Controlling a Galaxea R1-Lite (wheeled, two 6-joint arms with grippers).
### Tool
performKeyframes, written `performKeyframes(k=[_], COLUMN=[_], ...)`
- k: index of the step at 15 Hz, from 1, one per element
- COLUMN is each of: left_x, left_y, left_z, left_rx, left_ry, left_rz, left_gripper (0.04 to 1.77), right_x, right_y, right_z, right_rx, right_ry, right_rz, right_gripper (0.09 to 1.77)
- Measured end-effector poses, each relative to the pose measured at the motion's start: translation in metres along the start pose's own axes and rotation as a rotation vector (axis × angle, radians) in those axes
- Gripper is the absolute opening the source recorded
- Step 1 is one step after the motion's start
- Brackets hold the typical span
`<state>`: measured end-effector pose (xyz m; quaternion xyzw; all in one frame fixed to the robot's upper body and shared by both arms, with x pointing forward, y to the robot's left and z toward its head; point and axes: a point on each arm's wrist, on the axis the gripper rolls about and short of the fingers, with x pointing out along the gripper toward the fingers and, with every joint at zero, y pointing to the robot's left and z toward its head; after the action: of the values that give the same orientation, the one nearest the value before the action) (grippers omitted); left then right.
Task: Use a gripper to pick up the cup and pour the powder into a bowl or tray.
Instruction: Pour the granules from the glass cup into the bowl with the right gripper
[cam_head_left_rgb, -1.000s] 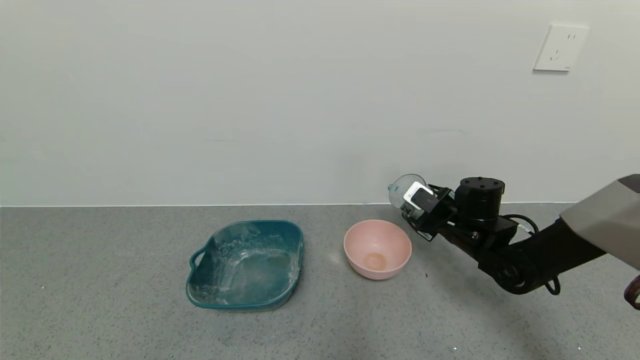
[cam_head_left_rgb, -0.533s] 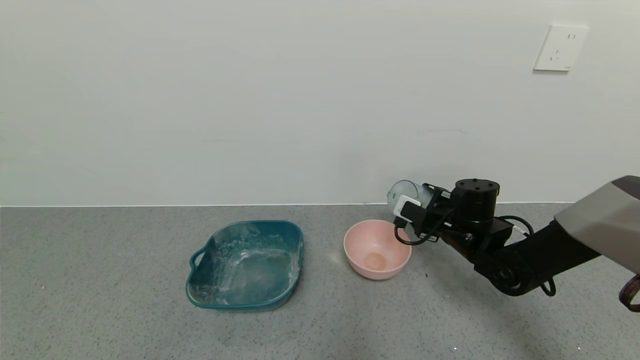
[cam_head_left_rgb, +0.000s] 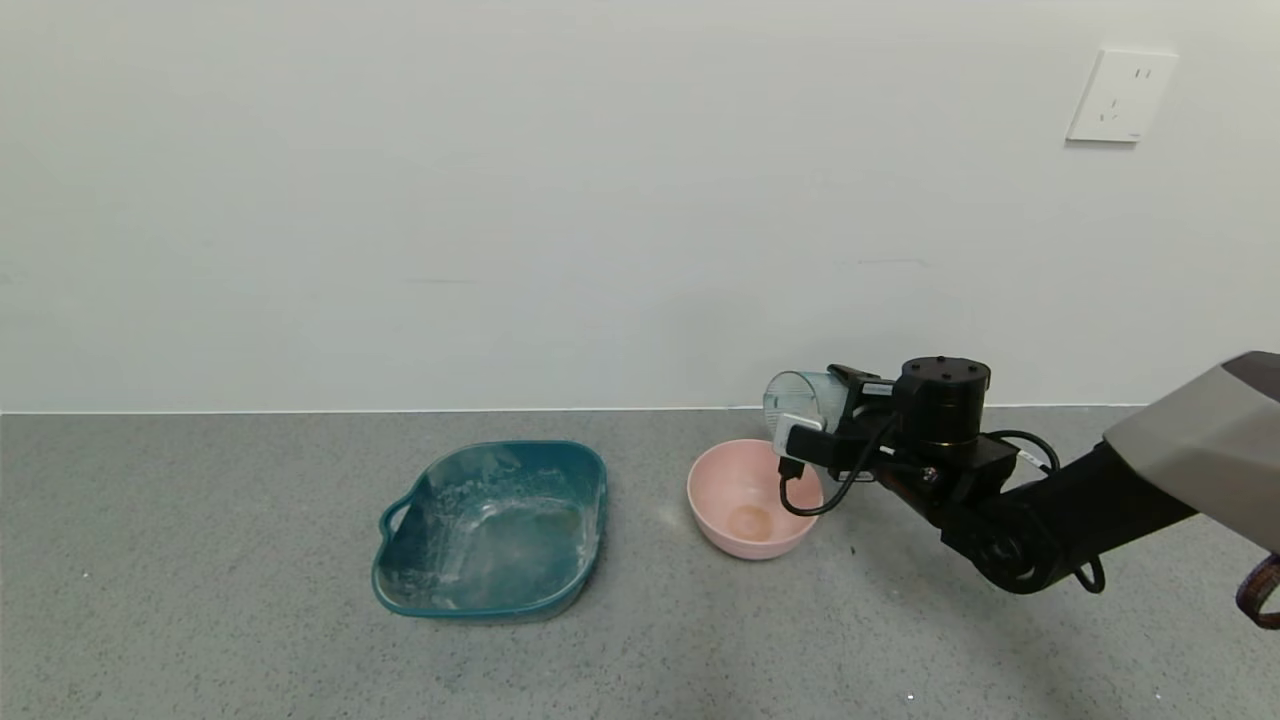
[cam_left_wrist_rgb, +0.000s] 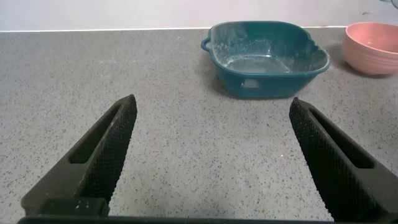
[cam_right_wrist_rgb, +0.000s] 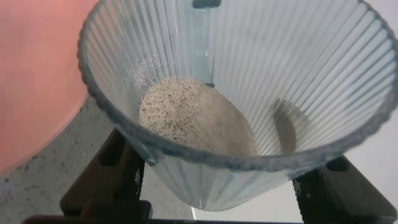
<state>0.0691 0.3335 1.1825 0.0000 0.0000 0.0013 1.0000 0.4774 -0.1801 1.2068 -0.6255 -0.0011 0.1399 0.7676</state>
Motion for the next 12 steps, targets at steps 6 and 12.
performKeyframes(k=[6,12], left_x=[0.0,0.0], left_y=[0.0,0.0], left_z=[0.0,0.0], left_rx=[0.0,0.0], left_ry=[0.0,0.0], left_rz=[0.0,0.0], left_gripper=[1.76,1.76], right_x=[-0.0025,-0.0031], right_y=[0.0055,0.0014], right_z=[0.0029,0.0063], right_rx=[-0.183,-0.348], right_ry=[-0.007,0.008], right_rz=[0.02,0.003], right_gripper=[1.34,1.34])
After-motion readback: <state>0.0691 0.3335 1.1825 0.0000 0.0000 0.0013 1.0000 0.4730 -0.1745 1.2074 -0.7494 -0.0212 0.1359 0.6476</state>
